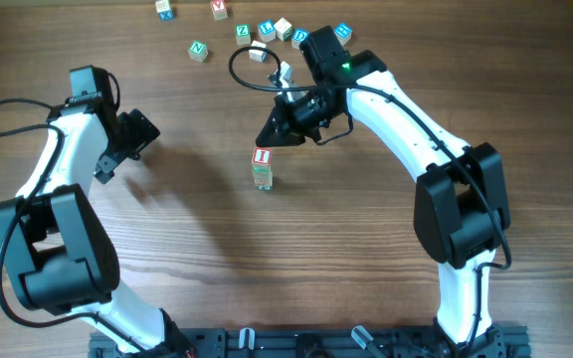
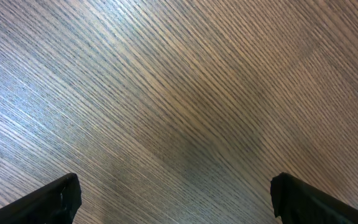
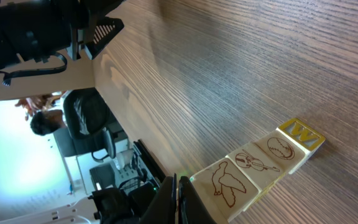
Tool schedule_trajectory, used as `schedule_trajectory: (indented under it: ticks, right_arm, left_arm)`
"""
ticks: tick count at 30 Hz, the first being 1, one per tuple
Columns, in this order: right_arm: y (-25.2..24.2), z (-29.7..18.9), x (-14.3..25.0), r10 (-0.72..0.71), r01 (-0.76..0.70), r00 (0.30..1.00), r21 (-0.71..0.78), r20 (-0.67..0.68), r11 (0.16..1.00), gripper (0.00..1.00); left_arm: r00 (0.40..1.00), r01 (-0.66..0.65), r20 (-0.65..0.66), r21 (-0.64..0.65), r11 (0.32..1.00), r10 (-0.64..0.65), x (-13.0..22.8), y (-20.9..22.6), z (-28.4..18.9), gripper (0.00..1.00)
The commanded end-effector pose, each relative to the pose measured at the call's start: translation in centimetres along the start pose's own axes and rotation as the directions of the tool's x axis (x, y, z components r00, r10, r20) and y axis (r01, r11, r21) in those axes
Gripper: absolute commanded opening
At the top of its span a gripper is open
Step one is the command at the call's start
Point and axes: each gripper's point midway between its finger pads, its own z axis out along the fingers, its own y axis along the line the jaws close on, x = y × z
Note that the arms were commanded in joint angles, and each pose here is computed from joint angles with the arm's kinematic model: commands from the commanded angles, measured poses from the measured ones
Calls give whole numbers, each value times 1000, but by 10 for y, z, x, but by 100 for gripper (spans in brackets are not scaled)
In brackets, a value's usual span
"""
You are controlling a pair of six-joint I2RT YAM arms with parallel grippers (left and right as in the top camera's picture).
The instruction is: Form a tower
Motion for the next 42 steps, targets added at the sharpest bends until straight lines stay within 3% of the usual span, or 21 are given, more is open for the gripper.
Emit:
schedule_trajectory:
  ticks: [1, 29, 38, 39, 41, 42]
  right_arm:
    - [1, 4, 3, -9, 9, 1000, -25, -20, 1000, 4]
    - [7, 10, 6, -16, 15, 999, -34, -32, 999, 4]
    - [-77, -39, -43, 188, -255, 948, 258, 259, 932, 7]
    - [-91, -51, -47, 200, -286, 935, 288, 293, 914, 13]
    - [-114, -70, -49, 221, -340, 913, 342, 342, 876, 43]
    - [-130, -82, -47, 233, -376, 900, 385, 369, 843, 85]
  left_arm:
    - [1000, 1, 25, 14, 1000, -2, -8, -1, -9, 100]
    - [1000, 1, 25, 14, 1000, -2, -8, -1, -9, 100]
    - [1000, 1, 25, 14, 1000, -2, -8, -1, -9, 100]
    - [1000, 1, 25, 14, 1000, -2, -8, -1, -9, 100]
    - [1000, 1, 25, 14, 1000, -2, -8, -1, -9, 100]
    - [1000, 1, 25, 14, 1000, -2, -8, -1, -9, 100]
